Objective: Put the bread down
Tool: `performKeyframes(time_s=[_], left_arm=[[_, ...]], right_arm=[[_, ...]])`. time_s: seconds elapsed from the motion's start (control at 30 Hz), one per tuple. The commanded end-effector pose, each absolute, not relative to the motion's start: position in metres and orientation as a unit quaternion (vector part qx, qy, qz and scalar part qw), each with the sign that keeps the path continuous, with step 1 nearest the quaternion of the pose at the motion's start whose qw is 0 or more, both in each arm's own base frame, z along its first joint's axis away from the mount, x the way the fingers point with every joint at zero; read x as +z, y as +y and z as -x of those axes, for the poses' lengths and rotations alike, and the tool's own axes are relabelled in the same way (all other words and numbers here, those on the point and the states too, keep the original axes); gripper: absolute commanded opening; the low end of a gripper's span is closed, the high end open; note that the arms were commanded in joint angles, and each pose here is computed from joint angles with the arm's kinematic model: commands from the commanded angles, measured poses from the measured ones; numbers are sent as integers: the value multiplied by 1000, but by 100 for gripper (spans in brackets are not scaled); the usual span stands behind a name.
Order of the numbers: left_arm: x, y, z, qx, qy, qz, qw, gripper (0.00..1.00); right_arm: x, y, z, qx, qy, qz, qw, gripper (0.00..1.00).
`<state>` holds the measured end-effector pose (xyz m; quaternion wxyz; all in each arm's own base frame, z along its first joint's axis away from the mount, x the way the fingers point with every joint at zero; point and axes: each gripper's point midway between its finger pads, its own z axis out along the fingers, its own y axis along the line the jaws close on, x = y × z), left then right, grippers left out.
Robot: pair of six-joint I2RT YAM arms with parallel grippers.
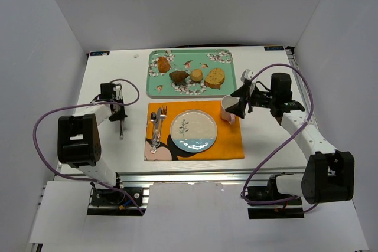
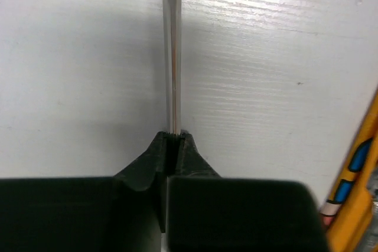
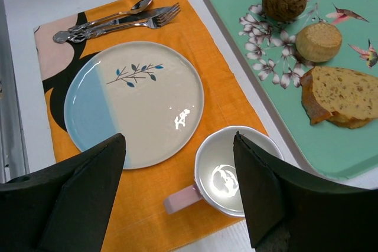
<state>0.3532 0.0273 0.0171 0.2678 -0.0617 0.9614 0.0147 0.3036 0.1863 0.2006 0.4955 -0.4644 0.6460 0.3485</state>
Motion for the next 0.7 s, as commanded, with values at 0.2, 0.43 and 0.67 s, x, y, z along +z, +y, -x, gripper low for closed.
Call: performKeyframes(time_s=[0.2, 0.43, 0.67], left_arm=[[134, -74, -382, -175, 924, 99, 325, 0], [202, -202, -366, -401, 856, 117, 304, 14], [211, -235, -356, -425, 854, 109, 279, 39]], right_arm=[[227, 178, -310, 342, 625, 462, 527, 78], [227, 178, -309, 350, 628, 453, 527, 78], [230, 176, -309, 347, 623, 453, 535, 78]])
